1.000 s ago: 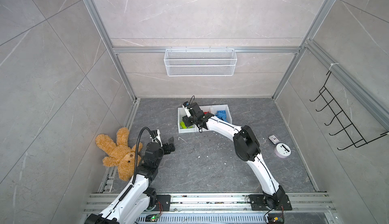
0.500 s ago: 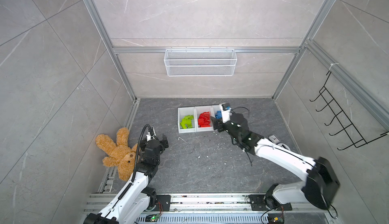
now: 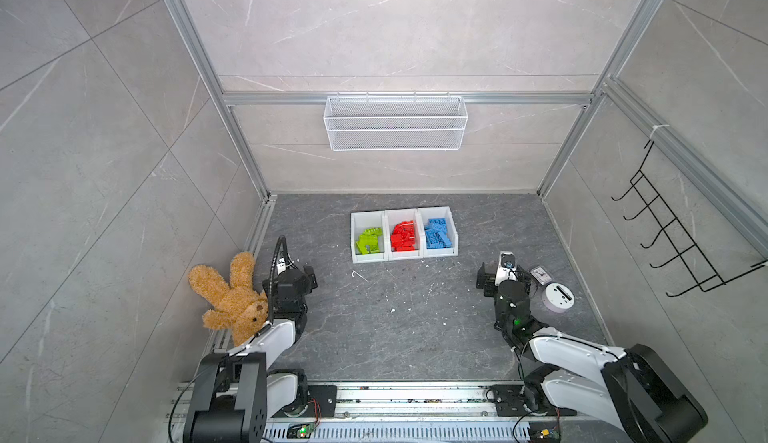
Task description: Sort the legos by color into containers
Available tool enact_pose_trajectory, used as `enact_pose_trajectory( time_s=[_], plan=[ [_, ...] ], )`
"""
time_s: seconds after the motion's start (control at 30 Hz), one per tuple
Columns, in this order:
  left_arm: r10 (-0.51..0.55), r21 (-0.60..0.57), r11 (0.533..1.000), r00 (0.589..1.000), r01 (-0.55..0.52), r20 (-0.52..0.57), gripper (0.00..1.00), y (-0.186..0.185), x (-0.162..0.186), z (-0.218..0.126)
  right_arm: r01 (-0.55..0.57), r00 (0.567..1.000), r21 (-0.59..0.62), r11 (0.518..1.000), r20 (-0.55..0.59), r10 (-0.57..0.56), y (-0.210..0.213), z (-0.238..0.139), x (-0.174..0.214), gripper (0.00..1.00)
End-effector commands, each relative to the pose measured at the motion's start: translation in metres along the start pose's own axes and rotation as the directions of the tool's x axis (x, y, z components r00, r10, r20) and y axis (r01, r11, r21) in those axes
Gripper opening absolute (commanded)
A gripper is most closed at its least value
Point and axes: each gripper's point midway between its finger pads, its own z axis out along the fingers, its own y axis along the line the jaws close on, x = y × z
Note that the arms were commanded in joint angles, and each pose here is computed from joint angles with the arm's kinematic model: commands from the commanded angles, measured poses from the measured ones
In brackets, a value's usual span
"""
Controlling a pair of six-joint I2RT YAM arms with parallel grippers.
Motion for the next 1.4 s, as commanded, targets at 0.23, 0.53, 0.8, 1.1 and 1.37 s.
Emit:
enact_pose_trajectory(
  time_s=[0.23,0.53,0.8,1.1,1.37],
  plan=[
    [0.008,0.159,0.987,0.987,-0.034,0.163,0.99,-0.027,-0.020,0.018,-0.088,0.996,0.081,0.993,0.022,0.086,-0.031,0.028,-0.010,1.00],
    [0.013,0.218,0.976,0.997,-0.028,0.072,1.00,-0.033,-0.014,0.038,-0.072,0.997,-0.037,0.997,0.012,0.073,-0.013,0.047,0.006,1.00],
    [0.015,0.220,0.975,0.998,-0.030,0.066,1.00,-0.033,-0.012,0.038,-0.061,0.998,-0.077,0.995,-0.032,0.059,-0.007,0.057,0.007,1.00],
    [0.014,0.219,0.975,0.998,-0.029,0.067,1.00,-0.033,-0.013,0.037,-0.090,0.995,-0.157,0.983,-0.065,0.081,-0.004,0.065,0.017,1.00],
    [0.015,0.219,0.975,0.998,-0.030,0.067,1.00,-0.033,-0.013,0.037,-0.087,0.994,-0.172,0.981,-0.087,0.072,0.000,0.069,0.020,1.00]
  ],
)
